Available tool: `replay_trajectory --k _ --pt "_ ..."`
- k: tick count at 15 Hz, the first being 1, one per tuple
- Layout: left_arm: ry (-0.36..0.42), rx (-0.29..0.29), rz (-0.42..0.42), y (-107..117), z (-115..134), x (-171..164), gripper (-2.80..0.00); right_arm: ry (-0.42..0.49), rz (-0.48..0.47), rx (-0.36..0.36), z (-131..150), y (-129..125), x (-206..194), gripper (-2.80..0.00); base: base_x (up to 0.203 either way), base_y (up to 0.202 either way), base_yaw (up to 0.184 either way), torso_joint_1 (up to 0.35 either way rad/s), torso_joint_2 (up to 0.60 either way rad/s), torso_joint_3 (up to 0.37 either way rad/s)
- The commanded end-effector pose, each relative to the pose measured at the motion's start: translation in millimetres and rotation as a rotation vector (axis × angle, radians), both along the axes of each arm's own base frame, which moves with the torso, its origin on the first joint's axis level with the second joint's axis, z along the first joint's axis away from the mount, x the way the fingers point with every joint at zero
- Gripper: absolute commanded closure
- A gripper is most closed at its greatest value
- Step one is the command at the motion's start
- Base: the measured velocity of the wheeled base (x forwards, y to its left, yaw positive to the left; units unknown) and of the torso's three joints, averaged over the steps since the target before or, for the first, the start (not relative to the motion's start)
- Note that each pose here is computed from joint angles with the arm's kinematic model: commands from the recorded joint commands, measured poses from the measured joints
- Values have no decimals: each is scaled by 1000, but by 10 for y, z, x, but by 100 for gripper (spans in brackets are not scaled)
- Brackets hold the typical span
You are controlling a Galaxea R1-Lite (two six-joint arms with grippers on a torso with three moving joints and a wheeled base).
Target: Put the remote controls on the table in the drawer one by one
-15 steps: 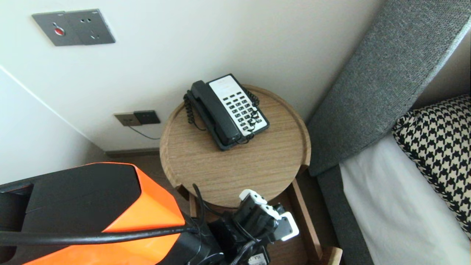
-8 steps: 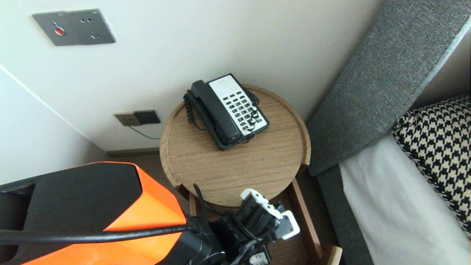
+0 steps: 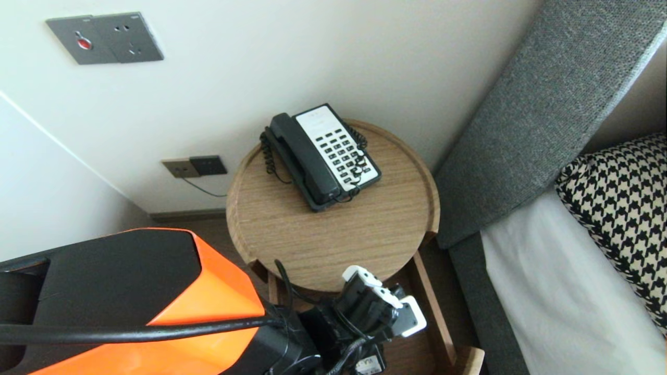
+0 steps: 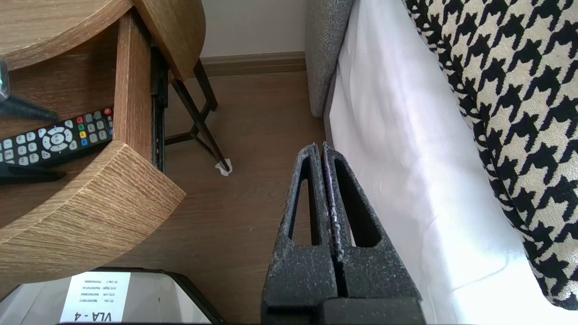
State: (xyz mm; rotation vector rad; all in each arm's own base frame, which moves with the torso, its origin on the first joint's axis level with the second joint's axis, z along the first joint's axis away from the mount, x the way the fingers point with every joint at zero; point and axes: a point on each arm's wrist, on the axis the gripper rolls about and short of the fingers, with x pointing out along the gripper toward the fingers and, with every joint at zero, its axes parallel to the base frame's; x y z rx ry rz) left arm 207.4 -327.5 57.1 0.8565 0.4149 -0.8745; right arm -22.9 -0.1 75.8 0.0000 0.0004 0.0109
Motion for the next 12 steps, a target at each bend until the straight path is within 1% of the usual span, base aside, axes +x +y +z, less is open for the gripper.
replay_trajectory --k 1,4,8,10,12 --pt "-21 -31 2 -6 117 6 -280 -2 1 0 -1 0 -1 0 0 0 0 0 0 0" --pt "-54 -90 5 24 381 -13 -280 -2 1 0 -1 0 -1 0 0 0 0 0 0 0" --pt "-60 -130 15 149 643 -95 -280 -2 1 0 -1 0 -1 0 0 0 0 0 0 0" --pt "-48 -122 14 192 639 -145 -280 -2 1 0 -1 0 -1 0 0 0 0 0 0 0" --pt "-28 -94 8 241 535 -205 -280 -2 1 0 -1 0 -1 0 0 0 0 0 0 0"
